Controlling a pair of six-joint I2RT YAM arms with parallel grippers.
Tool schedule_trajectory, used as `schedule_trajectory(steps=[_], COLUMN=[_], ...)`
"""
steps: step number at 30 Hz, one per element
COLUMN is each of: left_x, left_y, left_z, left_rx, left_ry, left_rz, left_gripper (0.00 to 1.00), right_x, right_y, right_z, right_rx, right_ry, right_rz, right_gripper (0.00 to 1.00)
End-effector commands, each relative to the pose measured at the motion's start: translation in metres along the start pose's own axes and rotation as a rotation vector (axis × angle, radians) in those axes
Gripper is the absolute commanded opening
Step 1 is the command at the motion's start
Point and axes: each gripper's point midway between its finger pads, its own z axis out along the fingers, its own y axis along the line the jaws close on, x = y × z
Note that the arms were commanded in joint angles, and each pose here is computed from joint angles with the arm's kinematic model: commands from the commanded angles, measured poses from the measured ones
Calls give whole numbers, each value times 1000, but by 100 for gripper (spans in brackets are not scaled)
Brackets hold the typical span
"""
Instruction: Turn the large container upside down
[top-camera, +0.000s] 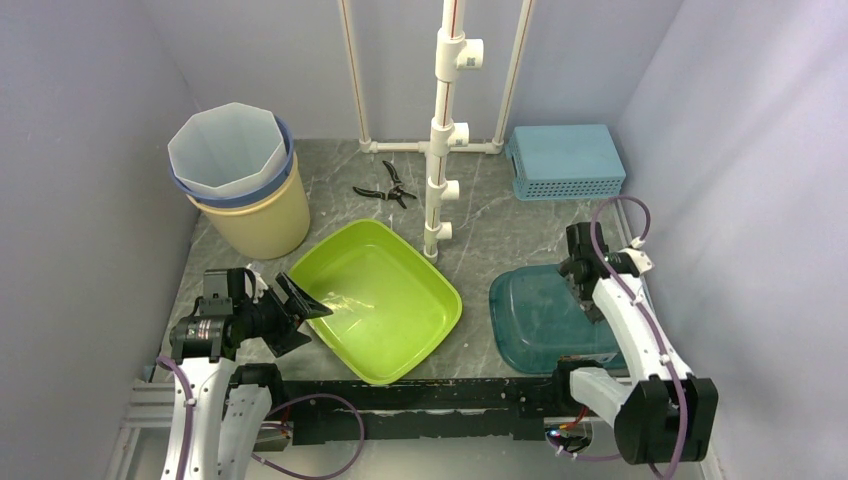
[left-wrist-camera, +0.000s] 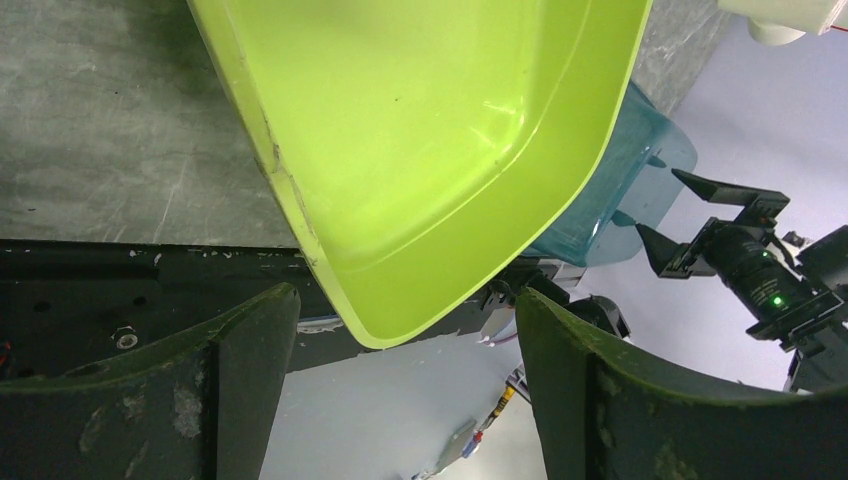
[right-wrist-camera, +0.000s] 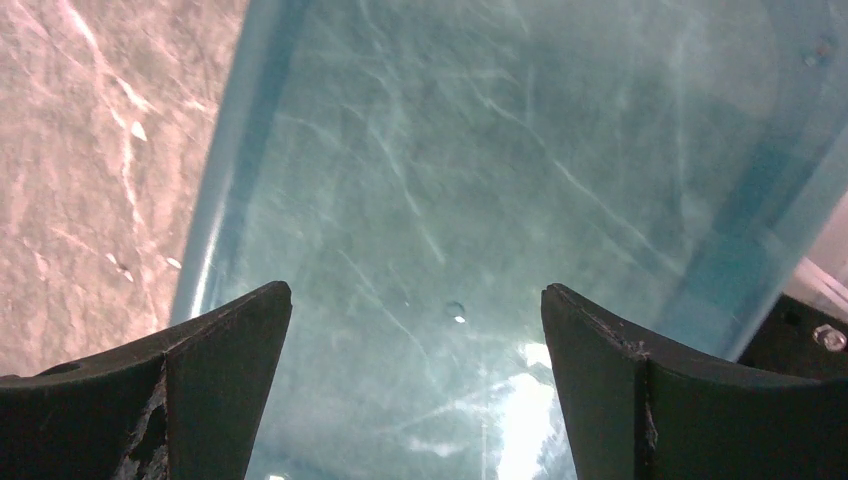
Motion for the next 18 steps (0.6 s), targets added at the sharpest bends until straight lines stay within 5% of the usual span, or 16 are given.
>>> schedule_trajectory(steps=[1, 13, 18], left_x=[-2, -3, -5], left_y=[-9, -8, -10], left_z=[-7, -4, -4], left_rx=[30, 31, 31], left_ry=[-23, -20, -17], left_rz=[34, 32, 39], left_gripper=[84, 84, 84], right_x=[12, -37, -24], right_y=[34, -47, -70], right_z=[10, -22, -11], right_rx=[-97, 220, 292], right_ry=[112, -135, -116], right_rz=[-7, 174, 207], right_gripper=[100, 100, 99])
